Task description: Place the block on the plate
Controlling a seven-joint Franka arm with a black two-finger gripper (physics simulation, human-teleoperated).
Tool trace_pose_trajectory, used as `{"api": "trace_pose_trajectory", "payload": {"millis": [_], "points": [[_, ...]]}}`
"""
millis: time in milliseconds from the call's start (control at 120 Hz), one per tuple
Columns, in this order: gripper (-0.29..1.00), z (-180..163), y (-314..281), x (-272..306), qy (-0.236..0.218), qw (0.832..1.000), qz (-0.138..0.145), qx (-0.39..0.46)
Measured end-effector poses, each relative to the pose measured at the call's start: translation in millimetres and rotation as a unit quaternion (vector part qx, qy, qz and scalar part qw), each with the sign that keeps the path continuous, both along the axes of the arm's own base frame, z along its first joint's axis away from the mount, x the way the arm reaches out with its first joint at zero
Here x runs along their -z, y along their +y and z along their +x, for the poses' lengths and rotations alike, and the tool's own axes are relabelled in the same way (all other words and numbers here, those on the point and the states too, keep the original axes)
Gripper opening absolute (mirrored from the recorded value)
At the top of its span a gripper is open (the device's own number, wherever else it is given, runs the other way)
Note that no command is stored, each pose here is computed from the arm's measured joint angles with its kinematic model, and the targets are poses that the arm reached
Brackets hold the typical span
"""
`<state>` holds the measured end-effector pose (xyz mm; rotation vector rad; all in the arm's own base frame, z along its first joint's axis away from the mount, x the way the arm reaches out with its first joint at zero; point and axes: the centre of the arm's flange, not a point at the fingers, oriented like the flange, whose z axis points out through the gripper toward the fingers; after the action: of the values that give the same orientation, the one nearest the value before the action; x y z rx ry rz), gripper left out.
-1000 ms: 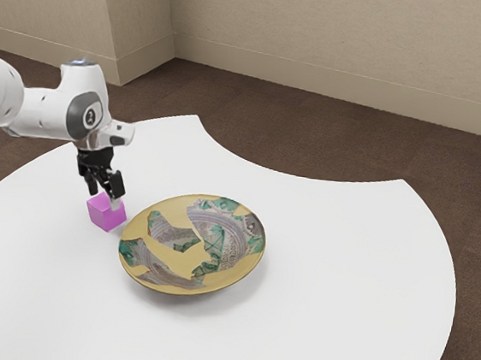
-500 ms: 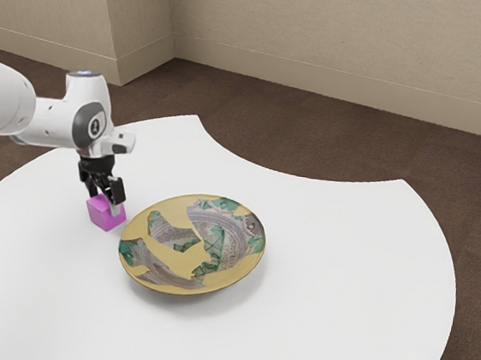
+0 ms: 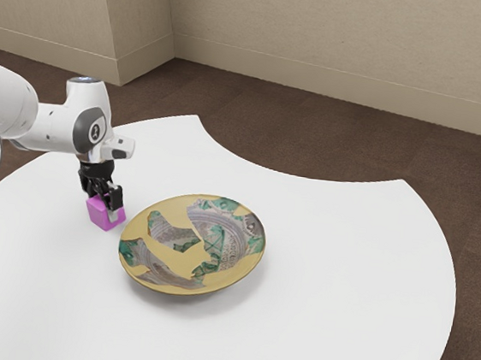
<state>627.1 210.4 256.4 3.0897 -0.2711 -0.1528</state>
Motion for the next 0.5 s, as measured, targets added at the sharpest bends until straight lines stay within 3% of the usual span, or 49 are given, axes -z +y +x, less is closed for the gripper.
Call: {"api": "trace_pose_trajectory", "payload": {"millis": [208,500], "points": [[0.44,3,-1,0,-0.003,1.0,0.002,0.0],[0.41,11,-59,-84,-0.057,0.997,-0.002,0.042]]}}
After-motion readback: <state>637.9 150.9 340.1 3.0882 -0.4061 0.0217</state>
